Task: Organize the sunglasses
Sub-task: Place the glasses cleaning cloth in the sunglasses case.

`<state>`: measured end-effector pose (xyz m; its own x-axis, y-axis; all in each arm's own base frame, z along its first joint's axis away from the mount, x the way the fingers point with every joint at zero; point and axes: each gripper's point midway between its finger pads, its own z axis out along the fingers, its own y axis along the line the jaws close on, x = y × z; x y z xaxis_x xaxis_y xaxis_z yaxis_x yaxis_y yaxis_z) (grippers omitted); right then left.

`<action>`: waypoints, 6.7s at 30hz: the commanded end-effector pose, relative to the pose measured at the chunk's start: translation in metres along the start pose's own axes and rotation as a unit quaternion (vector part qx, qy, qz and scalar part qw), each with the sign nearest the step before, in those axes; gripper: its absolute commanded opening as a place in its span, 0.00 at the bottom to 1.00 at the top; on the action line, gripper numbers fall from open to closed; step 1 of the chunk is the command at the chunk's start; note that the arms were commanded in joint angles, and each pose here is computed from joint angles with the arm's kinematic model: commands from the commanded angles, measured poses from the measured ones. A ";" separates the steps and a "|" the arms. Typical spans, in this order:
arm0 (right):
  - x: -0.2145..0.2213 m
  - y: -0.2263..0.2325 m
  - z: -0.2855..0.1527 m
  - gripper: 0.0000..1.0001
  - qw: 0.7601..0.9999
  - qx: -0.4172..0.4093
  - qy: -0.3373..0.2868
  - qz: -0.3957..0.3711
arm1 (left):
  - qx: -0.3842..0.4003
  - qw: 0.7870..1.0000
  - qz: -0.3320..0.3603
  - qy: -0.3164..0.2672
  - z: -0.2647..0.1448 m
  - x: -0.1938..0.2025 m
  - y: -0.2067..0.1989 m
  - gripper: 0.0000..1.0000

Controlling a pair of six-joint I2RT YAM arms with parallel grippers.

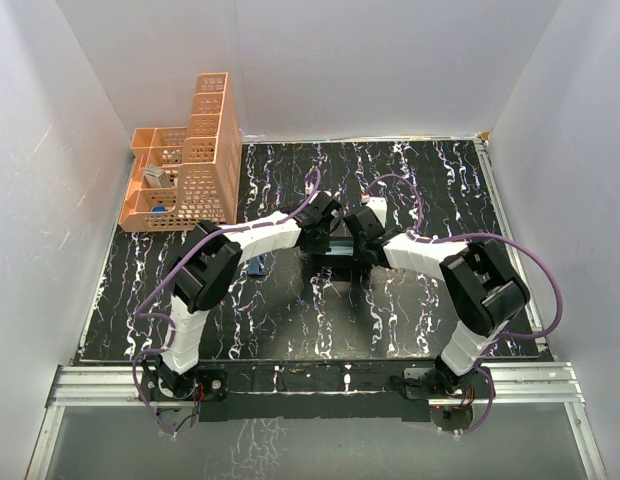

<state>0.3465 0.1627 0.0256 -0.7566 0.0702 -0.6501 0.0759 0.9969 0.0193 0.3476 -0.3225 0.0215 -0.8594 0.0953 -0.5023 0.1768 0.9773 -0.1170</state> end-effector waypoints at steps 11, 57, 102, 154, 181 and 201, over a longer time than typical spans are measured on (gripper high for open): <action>-0.020 -0.005 -0.012 0.00 1.000 0.011 -0.029 0.002 | -0.010 1.000 0.015 0.017 -0.007 0.006 0.004 0.17; -0.051 0.006 -0.036 0.20 0.997 -0.012 -0.073 0.009 | -0.008 0.999 0.025 -0.030 -0.040 -0.018 0.001 0.10; -0.032 0.007 -0.019 0.00 0.998 -0.015 -0.062 0.011 | 0.092 0.993 0.049 -0.046 0.007 -0.014 -0.046 0.00; -0.040 0.031 -0.008 0.00 0.996 -0.048 -0.068 0.034 | 0.036 0.997 0.050 -0.036 0.018 0.003 -0.034 0.00; -0.011 -0.004 -0.008 0.00 0.998 0.045 -0.032 0.006 | 0.032 0.997 0.053 -0.035 0.017 0.005 -0.032 0.00; -0.049 0.019 -0.035 0.00 0.995 -0.021 -0.099 0.011 | 0.033 0.997 0.051 -0.038 0.013 0.004 -0.031 0.00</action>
<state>0.3425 0.1626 0.0508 -0.7057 0.0528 -0.7065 0.0921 0.9956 -0.0176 0.3591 -0.3647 0.0224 -0.7786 0.1348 -0.6129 0.2938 0.9413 -0.1662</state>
